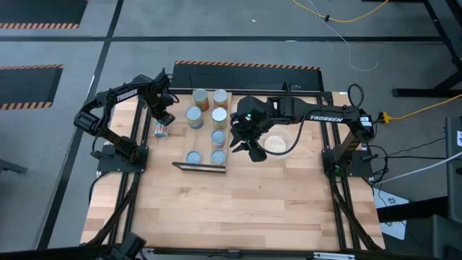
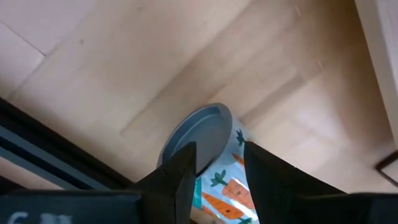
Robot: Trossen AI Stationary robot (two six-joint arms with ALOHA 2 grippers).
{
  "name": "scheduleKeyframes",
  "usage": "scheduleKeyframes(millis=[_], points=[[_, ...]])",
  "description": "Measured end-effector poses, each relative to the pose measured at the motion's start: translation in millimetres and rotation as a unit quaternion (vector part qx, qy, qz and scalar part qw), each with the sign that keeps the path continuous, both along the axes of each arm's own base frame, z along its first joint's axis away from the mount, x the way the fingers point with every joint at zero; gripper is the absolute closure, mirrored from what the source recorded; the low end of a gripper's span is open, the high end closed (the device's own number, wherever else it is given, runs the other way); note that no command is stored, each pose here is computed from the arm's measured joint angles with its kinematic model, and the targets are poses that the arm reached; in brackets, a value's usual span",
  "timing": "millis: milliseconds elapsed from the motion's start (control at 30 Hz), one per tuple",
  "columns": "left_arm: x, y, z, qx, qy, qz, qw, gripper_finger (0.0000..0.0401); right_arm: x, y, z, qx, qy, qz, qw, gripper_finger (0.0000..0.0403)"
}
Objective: Pick and place cans onto a shelf
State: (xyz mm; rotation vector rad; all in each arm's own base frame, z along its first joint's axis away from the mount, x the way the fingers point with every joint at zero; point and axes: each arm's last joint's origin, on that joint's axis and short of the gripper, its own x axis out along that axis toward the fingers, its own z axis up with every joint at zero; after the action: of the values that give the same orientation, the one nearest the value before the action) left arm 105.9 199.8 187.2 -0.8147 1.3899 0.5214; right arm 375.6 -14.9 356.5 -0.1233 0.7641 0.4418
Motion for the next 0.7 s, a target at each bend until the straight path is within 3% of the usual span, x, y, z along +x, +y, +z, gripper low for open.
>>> scheduleKeyframes(millis=[433, 700], points=[[1, -30, -22, -0.069, 0.034, -0.06, 0.995, 0.0273, 0, 0, 0, 0.0, 0.0, 0.0, 1.0, 0.0304], [3, -35, -25, -0.062, 0.064, -0.078, 0.993, 0.0296, 0, 0, 0, 0.0, 0.0, 0.0, 1.0, 0.0304]])
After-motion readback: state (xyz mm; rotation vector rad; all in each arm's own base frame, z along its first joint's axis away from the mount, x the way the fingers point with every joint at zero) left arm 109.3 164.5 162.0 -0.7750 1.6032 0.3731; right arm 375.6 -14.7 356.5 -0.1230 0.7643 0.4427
